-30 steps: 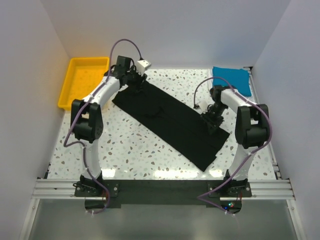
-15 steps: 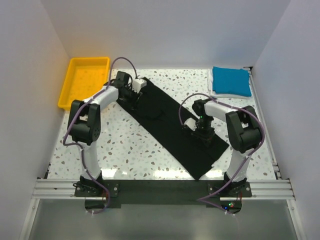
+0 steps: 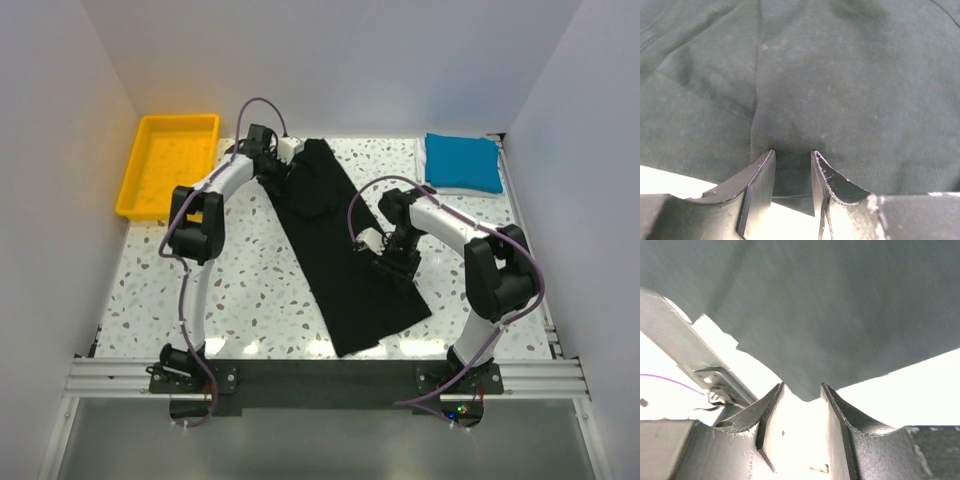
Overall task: Fold and stack the t-shirts
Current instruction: Fold the tshirt
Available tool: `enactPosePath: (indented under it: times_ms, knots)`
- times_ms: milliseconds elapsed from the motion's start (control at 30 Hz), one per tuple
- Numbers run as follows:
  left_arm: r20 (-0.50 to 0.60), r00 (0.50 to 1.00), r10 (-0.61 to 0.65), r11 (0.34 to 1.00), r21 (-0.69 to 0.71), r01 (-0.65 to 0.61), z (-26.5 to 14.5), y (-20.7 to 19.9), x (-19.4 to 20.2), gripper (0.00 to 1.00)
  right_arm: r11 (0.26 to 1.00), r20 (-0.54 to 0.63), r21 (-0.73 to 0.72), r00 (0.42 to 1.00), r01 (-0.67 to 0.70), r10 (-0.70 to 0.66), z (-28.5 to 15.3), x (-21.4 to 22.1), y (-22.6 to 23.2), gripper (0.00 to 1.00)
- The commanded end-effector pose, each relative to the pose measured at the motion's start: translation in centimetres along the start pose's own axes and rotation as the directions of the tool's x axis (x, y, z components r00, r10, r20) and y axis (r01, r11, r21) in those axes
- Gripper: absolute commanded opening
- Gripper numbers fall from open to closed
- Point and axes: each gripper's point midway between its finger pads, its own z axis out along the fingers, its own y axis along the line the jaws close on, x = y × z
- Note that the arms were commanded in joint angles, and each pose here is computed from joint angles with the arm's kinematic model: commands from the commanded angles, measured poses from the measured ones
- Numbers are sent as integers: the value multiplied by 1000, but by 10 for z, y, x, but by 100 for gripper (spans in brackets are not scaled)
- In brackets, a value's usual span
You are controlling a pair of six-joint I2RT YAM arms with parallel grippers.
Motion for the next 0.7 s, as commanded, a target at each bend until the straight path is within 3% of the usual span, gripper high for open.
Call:
enactPosePath:
  times_ms: [0, 200, 333, 533, 667]
  knots:
    - [-39, 997, 61, 997, 50, -59, 40, -6, -1, 40, 990, -48, 135, 999, 30, -23, -12, 12, -22, 38]
    - [169, 979, 115, 993, 20, -120, 22, 1, -73, 48, 980, -111, 162, 989, 115, -98, 9, 4, -30, 33]
    - [322, 940, 110, 993, 7, -119, -37, -2, -119, 53, 976, -161, 135, 975, 172, -150, 34, -9, -22, 30]
    - [337, 942, 10, 992, 116, -52, -86, -7, -111, 54, 970, -198, 93, 959, 224, -203, 63, -17, -11, 27]
    - [266, 963, -42, 989, 145, 3, -94, -5, -74, 53, 967, -192, 35, 952, 251, -240, 75, -34, 13, 27]
